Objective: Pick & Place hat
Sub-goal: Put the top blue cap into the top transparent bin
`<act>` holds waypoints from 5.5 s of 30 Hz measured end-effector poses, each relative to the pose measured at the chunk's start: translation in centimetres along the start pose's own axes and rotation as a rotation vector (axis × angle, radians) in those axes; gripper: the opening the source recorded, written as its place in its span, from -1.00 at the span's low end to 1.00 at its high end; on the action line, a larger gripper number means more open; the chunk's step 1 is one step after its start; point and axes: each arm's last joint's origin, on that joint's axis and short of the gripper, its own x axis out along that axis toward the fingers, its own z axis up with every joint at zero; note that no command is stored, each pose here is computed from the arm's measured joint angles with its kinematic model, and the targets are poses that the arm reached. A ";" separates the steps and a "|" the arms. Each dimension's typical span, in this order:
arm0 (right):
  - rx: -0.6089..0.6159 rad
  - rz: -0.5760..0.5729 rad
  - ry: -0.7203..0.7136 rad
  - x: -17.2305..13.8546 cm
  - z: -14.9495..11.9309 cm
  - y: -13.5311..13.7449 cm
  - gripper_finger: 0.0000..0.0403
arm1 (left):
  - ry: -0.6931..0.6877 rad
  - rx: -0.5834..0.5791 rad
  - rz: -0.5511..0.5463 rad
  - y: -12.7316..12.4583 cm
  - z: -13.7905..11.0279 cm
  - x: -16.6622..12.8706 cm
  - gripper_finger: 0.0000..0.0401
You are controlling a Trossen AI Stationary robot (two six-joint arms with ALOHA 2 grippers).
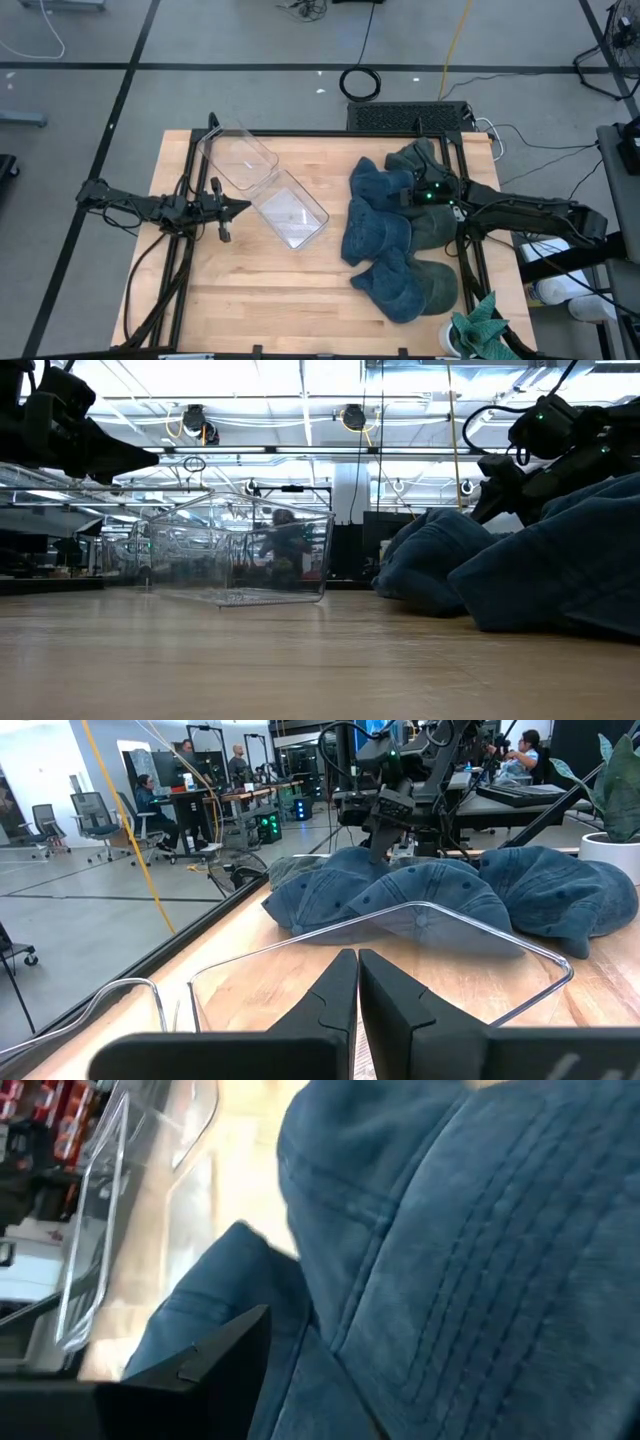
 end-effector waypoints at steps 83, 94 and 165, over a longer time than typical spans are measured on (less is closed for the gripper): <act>0.197 -0.145 -0.076 -2.9 0.5 -2.5 0.36 | 0.000 0.000 0.000 0.0 0.0 0.0 -0.89; 0.193 -0.144 -0.075 -2.9 0.5 -2.5 0.14 | 0.000 0.000 0.000 0.0 0.0 0.0 -0.89; 0.144 -0.145 -0.072 -2.9 0.5 -2.4 -0.64 | 0.000 0.000 0.000 0.0 0.0 0.0 -0.89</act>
